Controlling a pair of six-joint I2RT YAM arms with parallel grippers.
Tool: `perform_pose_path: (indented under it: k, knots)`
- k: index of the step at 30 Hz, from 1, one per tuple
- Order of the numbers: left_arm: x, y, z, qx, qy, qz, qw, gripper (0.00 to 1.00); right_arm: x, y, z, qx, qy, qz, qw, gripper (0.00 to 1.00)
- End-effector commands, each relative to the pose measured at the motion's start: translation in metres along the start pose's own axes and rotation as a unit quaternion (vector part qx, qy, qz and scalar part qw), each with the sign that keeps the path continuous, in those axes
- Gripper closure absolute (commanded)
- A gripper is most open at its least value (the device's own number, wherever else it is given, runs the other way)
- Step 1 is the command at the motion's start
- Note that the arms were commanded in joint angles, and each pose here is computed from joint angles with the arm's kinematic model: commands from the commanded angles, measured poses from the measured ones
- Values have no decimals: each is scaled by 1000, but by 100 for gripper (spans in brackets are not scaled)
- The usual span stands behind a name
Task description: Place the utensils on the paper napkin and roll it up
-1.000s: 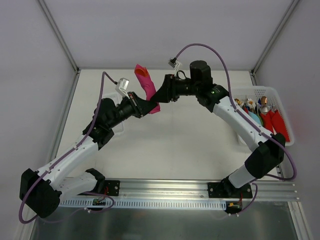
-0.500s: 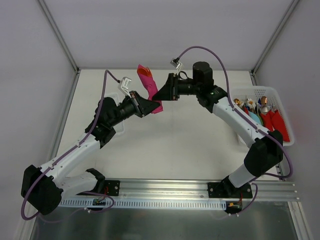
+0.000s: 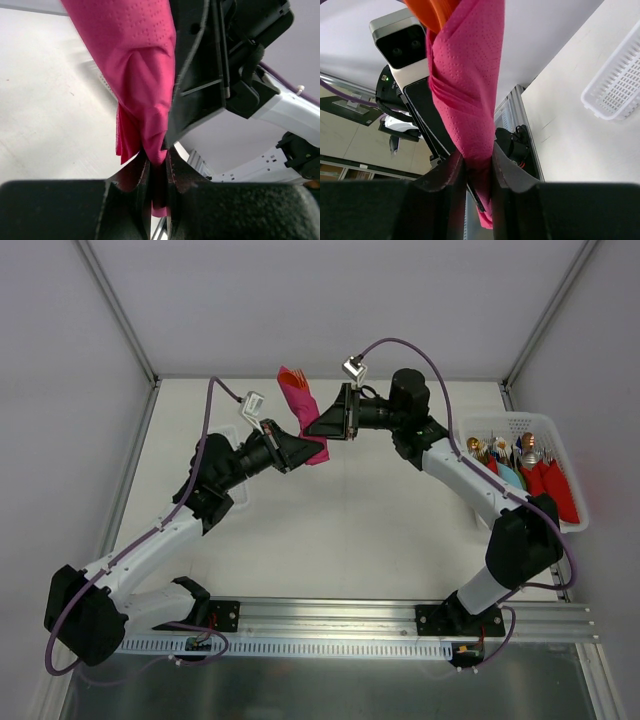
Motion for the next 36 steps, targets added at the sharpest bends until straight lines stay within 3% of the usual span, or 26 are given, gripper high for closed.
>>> perform_pose_path:
  k: [1,3,6,9,10,13,14,15,19,27,28,30,31,32,33,34,36]
  knots:
    - [-1,2,-18,-44,8,19,999,100,7,0,19,37,-35,-13,999,82]
    - [1,1,-19,-41,11,13,999,100,8,-3,20,34,-39,-18,999,99]
    - [2,-1,-17,-24,16,4,1000,99,11,-11,16,25,-40,-26,999,100]
    - [3,-4,-17,-8,29,9,999,80,18,-24,17,13,-57,-35,998,100]
    - [4,-6,-18,-4,34,7,999,67,18,-27,17,7,-57,-34,998,100]
    - [6,-13,-16,24,46,3,999,42,25,-45,19,-14,-77,-50,996,100]
    - [6,-15,-14,33,55,2,998,15,27,-53,16,-23,-76,-56,995,100]
    - [8,-18,-15,41,59,-4,997,9,28,-58,15,-30,-88,-61,994,100]
    - [7,-29,-15,62,74,-5,995,1,25,-85,14,-68,-107,-54,991,100]
    - [-5,-37,-7,80,76,34,993,1,7,-182,14,-167,-161,-38,972,100]
    - [-7,-37,-5,82,74,39,993,1,-4,-190,13,-177,-132,-28,975,100]
    - [-11,-36,-1,84,71,52,993,1,-5,-226,8,-214,-170,-38,961,100]
    - [-12,-35,1,85,70,59,992,1,-20,-235,9,-224,-124,-29,966,100]
    - [-13,-35,1,86,68,62,992,1,-18,-256,11,-262,-133,-34,955,100]
    - [-15,-33,5,89,65,69,992,1,-24,-270,3,-283,-202,1,938,100]
    - [-16,-32,6,89,62,74,991,1,-39,-277,-1,-288,-155,22,945,100]
    - [-18,-30,8,88,57,82,991,1,-47,-314,-15,-337,-176,46,924,100]
Point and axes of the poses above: each gripper's point midway between its finger pads, its own y axis out along the fingers, its own z axis along the line the jaws close on, x = y × z, the point moved 6 cm from there along -y, back along the fingers, and after that the axes turned 13 degrees about -y, right-handed, at the moved point
